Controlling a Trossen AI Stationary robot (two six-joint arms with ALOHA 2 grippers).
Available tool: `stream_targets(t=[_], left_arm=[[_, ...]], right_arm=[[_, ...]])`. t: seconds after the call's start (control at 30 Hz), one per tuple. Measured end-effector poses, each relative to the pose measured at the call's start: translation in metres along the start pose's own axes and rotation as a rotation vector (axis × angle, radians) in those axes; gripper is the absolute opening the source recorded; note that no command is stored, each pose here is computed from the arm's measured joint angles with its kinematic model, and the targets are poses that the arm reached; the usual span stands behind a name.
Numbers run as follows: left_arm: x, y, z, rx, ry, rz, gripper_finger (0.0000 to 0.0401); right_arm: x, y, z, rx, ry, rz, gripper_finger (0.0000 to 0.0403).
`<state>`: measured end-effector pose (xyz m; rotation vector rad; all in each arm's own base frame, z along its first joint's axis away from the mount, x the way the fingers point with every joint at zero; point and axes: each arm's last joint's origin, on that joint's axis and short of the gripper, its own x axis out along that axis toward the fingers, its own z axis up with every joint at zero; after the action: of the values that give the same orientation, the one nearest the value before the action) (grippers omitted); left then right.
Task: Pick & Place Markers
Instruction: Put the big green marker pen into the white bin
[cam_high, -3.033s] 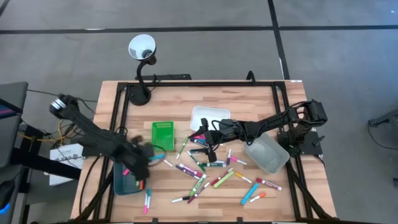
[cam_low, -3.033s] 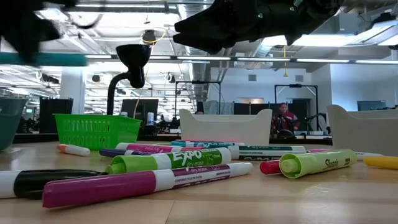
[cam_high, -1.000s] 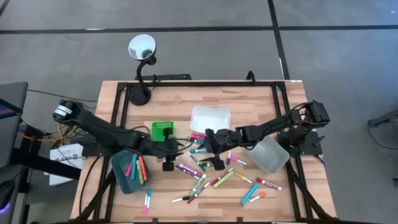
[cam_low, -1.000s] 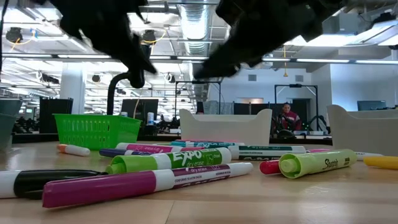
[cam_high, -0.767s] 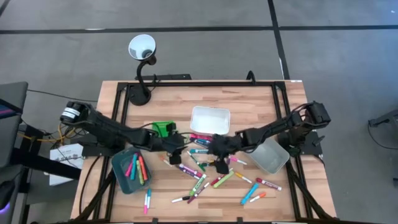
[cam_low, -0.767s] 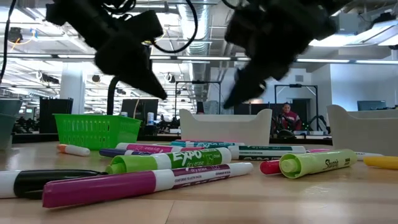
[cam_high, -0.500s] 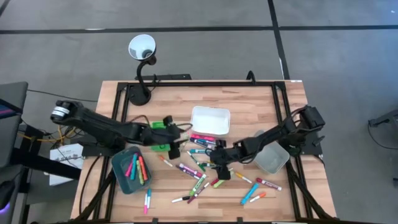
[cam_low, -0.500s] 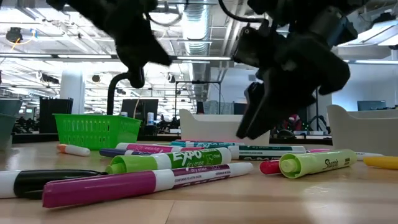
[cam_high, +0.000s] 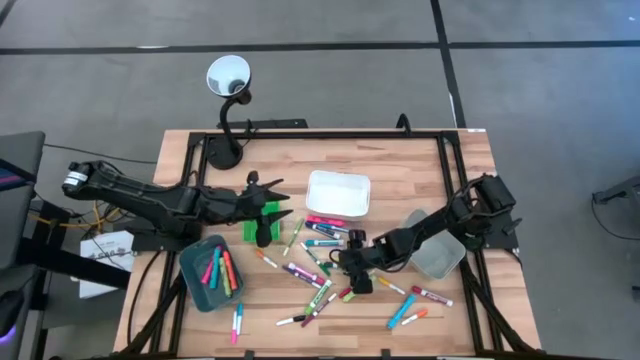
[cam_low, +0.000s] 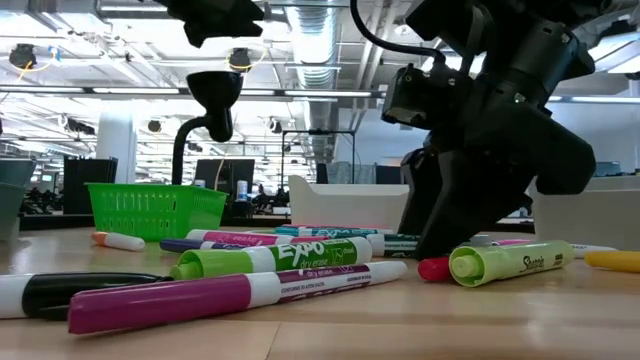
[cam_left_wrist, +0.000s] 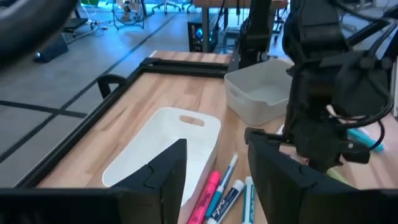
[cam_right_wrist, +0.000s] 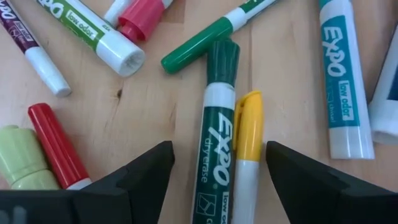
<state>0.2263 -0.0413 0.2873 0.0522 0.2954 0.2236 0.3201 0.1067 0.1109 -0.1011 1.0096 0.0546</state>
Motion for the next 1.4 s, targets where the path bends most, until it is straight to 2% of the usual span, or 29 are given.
stream_targets(t=[0.37,0.5,0.73,0.97,1.13,1.23,1.4], left_arm=[[0.003,-0.001,-0.002,0.006,0.012,0.0,0.0165],[0.003,-0.001,-0.002,0.006,0.012,0.0,0.0165],[0.003,-0.001,-0.002,0.006,0.012,0.0,0.0165],[0.003,-0.001,-0.002,0.006,0.012,0.0,0.0165],[0.003,-0.001,-0.002,0.006,0.012,0.0,0.0165],[0.003,-0.001,-0.002,0.006,0.012,0.0,0.0165],[0.003,-0.001,-0.002,0.007,0.013,0.0,0.0165]], right_arm=[[-0.013,-0.004,0.008,0.004,-0.069,-0.072,0.0156],[-0.008,-0.003,0.005,0.0,-0.047,-0.042,0.0158],[-0.006,-0.014,0.006,-0.034,-0.041,-0.103,0.0182],[-0.008,-0.019,0.01,-0.116,-0.06,-0.114,0.0187],[-0.007,-0.032,0.011,-0.075,-0.051,-0.123,0.0181],[-0.006,-0.038,0.011,-0.028,-0.044,-0.084,0.0173],[-0.005,-0.039,0.011,-0.02,-0.039,-0.036,0.0144]])
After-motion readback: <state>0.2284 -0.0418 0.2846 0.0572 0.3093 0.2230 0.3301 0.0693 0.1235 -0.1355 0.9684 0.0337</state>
